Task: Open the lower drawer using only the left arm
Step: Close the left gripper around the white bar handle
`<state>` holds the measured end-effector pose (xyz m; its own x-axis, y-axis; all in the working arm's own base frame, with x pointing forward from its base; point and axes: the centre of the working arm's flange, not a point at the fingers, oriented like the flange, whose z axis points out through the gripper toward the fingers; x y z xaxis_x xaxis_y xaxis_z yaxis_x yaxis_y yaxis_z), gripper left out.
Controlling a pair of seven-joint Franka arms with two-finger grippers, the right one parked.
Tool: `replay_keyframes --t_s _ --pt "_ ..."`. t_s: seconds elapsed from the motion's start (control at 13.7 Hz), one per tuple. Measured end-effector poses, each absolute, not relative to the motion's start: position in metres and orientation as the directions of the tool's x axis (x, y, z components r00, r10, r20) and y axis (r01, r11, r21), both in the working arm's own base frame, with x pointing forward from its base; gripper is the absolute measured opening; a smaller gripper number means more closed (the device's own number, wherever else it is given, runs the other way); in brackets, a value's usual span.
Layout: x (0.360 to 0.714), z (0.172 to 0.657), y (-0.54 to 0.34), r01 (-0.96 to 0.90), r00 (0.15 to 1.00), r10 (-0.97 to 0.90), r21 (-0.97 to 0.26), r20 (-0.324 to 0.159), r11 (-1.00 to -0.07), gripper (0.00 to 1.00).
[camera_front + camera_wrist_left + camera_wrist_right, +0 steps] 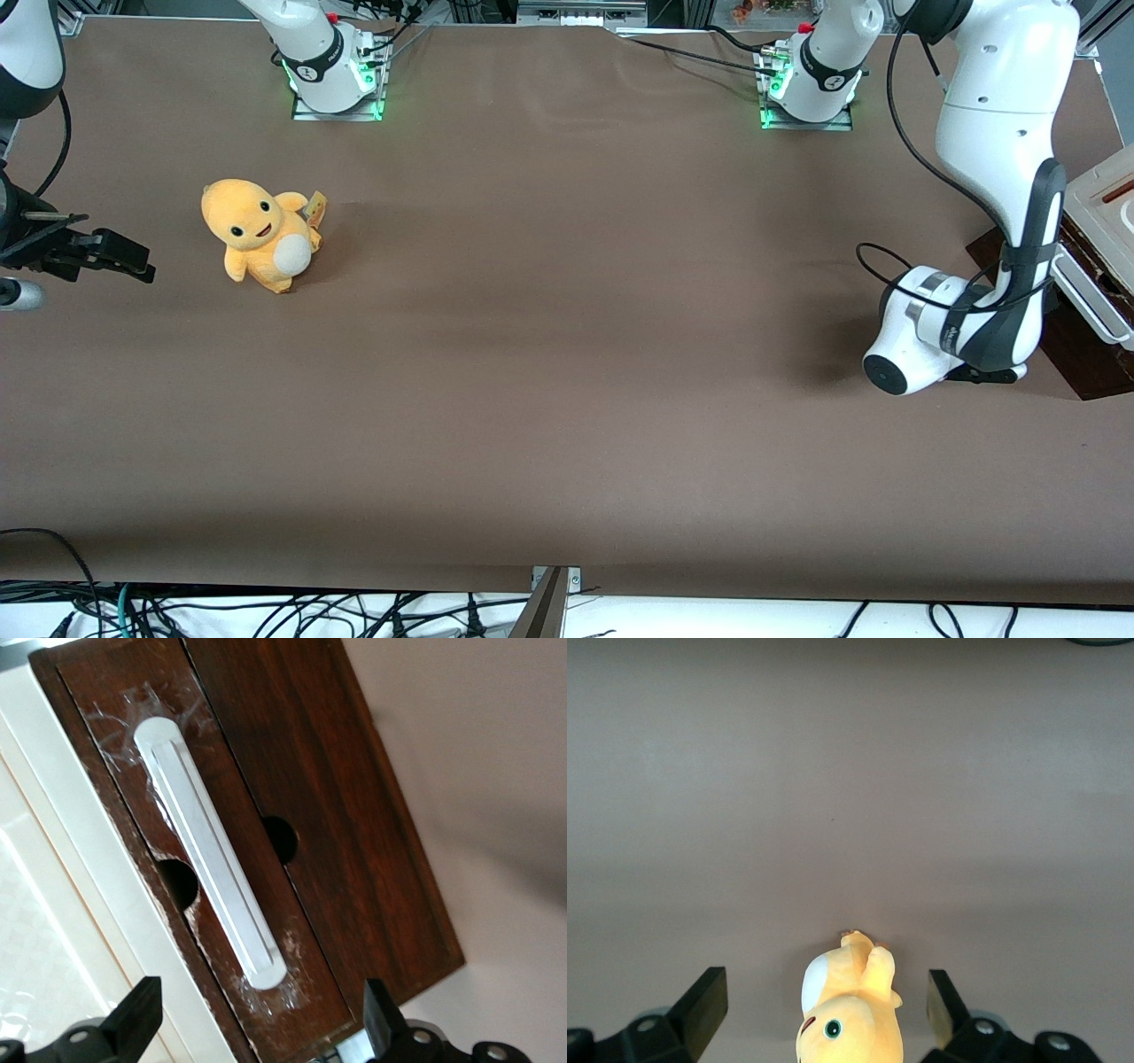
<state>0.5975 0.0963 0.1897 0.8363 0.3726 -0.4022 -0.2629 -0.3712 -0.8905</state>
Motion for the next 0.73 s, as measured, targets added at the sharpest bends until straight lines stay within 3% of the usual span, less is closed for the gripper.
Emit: replay_keyframes --t_s 0.37,0.73 --pt "0.597 0.175 0.121 -0.319 0.838 0.366 -0.908 -0.404 -0.273 1.00" --pt "0.601 0.176 0.148 -0.301 0.836 0.390 -0.917 -0.386 -0.262 1.00"
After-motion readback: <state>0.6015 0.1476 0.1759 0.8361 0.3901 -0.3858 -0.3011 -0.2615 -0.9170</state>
